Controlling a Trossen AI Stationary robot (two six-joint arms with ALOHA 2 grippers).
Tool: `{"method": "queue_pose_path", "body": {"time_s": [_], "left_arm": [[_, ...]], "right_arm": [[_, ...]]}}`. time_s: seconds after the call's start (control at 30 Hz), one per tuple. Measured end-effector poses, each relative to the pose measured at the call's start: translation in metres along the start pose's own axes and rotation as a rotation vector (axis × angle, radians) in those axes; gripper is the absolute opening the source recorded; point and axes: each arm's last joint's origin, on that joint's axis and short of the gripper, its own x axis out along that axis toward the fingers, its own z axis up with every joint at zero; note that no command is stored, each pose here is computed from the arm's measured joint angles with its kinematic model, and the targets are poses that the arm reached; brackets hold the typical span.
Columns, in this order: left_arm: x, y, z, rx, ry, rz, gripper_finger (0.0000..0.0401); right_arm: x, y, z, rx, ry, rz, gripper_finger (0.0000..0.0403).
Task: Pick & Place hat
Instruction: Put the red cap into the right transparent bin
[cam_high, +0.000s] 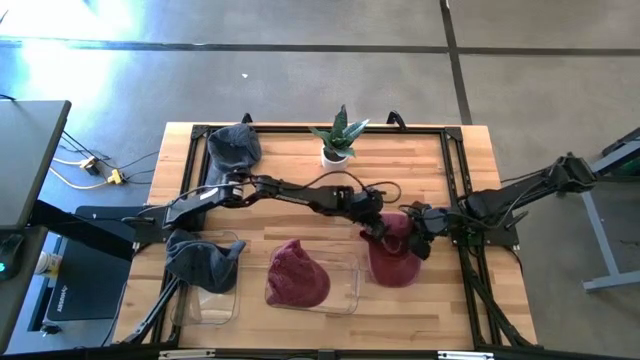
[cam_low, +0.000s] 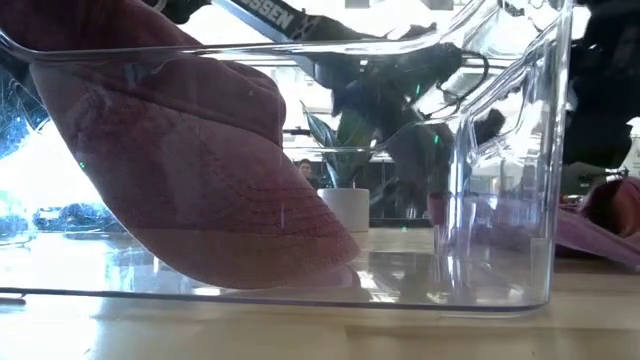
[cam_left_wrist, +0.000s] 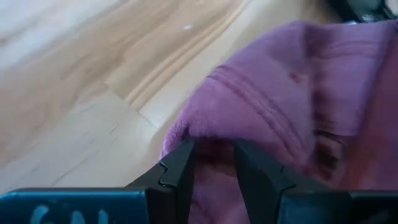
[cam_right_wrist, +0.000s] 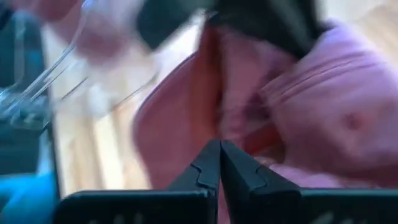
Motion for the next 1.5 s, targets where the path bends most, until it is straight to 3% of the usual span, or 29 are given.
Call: {"method": "queue_pose_path", "body": {"time_s": [0.13, 0.33, 0.5, 0.57, 0.7, 0.9, 1.03, 1.17, 1.27, 1.37, 1.5], "left_arm": [[-0.036, -0.024, 0.028, 0.066, -0.011, -0.017, 0.0110], [-0.084, -0.048, 0.043, 0.189, 0.100, 0.110, 0.0110], [-0.086, -0.041, 0.022, 0.212, 0.206, 0.297, 0.0110], [-0.087, -0.040, 0.017, 0.223, 0.242, 0.321, 0.0110], [-0.093, -0.049, 0.012, 0.232, 0.258, 0.290, 0.0110], [-0.109, -0.062, 0.001, 0.258, 0.283, 0.279, 0.0110], [-0.124, -0.071, -0.006, 0.295, 0.328, 0.265, 0.0110], [-0.127, -0.075, -0.017, 0.312, 0.382, 0.276, 0.0110], [-0.129, -0.078, -0.023, 0.320, 0.399, 0.281, 0.0110], [-0.130, -0.080, -0.025, 0.325, 0.401, 0.276, 0.0110], [-0.130, -0.081, -0.026, 0.327, 0.396, 0.273, 0.0110]], "right_arm": [[0.002, -0.010, 0.000, 0.089, -0.107, -0.127, 0.0002], [0.019, -0.036, -0.006, 0.177, -0.156, -0.222, 0.0001], [0.034, -0.062, -0.017, 0.273, -0.148, -0.299, 0.0001], [0.034, -0.065, -0.016, 0.279, -0.157, -0.329, 0.0001], [0.023, -0.044, 0.002, 0.163, -0.111, -0.291, 0.0001], [0.008, -0.014, 0.020, -0.136, 0.066, -0.061, 0.0018], [0.016, -0.012, 0.018, -0.356, 0.148, 0.030, 0.0072], [0.028, -0.016, 0.016, -0.538, 0.203, 0.004, 0.0141], [0.039, -0.017, 0.013, -0.634, 0.253, 0.002, 0.0170], [0.050, -0.016, 0.007, -0.736, 0.286, -0.043, 0.0167], [0.057, -0.014, 0.001, -0.820, 0.304, -0.074, 0.0113]]}}
